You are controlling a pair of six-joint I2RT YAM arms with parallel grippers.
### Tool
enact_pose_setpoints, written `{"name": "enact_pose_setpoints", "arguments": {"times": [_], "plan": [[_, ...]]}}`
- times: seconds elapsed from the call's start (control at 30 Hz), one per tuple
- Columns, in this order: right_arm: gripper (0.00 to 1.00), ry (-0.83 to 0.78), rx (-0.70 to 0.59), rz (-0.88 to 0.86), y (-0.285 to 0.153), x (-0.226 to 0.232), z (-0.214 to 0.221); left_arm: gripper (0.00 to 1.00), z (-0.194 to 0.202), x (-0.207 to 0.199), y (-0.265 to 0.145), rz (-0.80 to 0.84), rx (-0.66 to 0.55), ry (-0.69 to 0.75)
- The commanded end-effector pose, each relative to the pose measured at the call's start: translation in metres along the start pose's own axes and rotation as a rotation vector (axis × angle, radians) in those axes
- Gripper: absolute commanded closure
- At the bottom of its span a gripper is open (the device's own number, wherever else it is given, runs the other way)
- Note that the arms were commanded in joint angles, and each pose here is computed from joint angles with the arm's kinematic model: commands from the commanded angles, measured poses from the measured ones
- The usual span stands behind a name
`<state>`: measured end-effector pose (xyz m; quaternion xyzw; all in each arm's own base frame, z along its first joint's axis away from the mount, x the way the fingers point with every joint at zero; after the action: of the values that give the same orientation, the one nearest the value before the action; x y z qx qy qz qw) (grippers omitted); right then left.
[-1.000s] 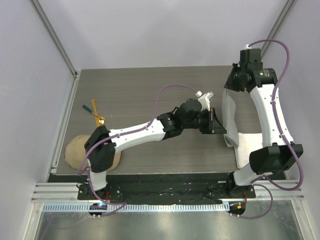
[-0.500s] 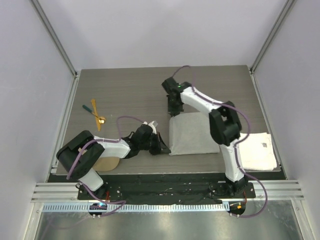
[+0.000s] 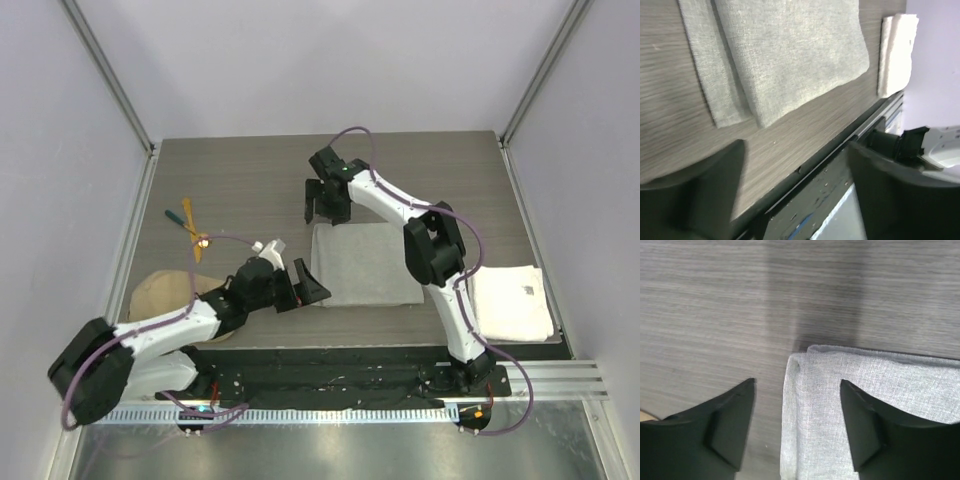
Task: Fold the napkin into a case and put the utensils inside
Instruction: Turn over the upper triangle folded napkin at the center of the board.
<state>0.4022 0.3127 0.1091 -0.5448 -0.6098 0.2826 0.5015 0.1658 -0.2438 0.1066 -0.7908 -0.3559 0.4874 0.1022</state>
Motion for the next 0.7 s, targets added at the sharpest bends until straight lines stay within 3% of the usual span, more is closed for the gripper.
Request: {"name": "enact_pose_setpoints", "arguments": {"times": [0.0,0.1,0.17,0.2,0.23,0.3,0.33,0.5,0.67], "plan": [[0.23,-0.021,-0.040,-0.142,-0.065,0.004,-0.013,0.00,-0.018,0.010,-0.036,-0.185,-0.097,0.081],[0.21,-0.013,-0.081,-0.141,-0.099,-0.023,-0.019,0.00,-0.026,0.012,-0.048,-0.270,-0.075,0.135],[0.21,0.006,-0.076,-0.102,-0.104,-0.054,-0.016,0.06,-0.033,0.001,-0.047,-0.266,-0.043,0.141],[0.21,0.021,-0.118,-0.120,-0.126,-0.061,-0.020,0.10,-0.031,0.004,-0.038,-0.285,-0.005,0.152],[0.21,0.043,-0.123,-0.109,-0.130,-0.072,-0.019,0.21,-0.025,-0.004,-0.031,-0.227,0.069,0.152],[0.21,0.103,-0.147,-0.092,-0.143,-0.104,-0.014,0.30,-0.032,-0.018,-0.019,-0.188,0.110,0.152],[0.21,0.123,-0.162,-0.083,-0.148,-0.116,-0.011,0.37,-0.025,-0.013,-0.006,-0.194,0.187,0.149],[0.28,0.190,-0.114,-0.044,-0.144,-0.177,0.032,0.43,-0.027,-0.008,0.021,-0.244,0.278,0.135],[0.37,0.180,-0.083,-0.080,-0.146,-0.190,0.070,0.48,-0.021,0.001,0.034,-0.271,0.323,0.118]]}}
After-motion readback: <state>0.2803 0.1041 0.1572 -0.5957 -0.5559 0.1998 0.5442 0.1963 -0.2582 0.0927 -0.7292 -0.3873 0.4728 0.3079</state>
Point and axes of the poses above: each gripper's point midway between its finger pads, its own y axis out along the fingers, its own x axis along the line the jaws close on, z = x × y, the point moved 5 cm from there along -y, back along the fingers, and after that the axes turned 10 degrees about y, right-handed, at the moved point
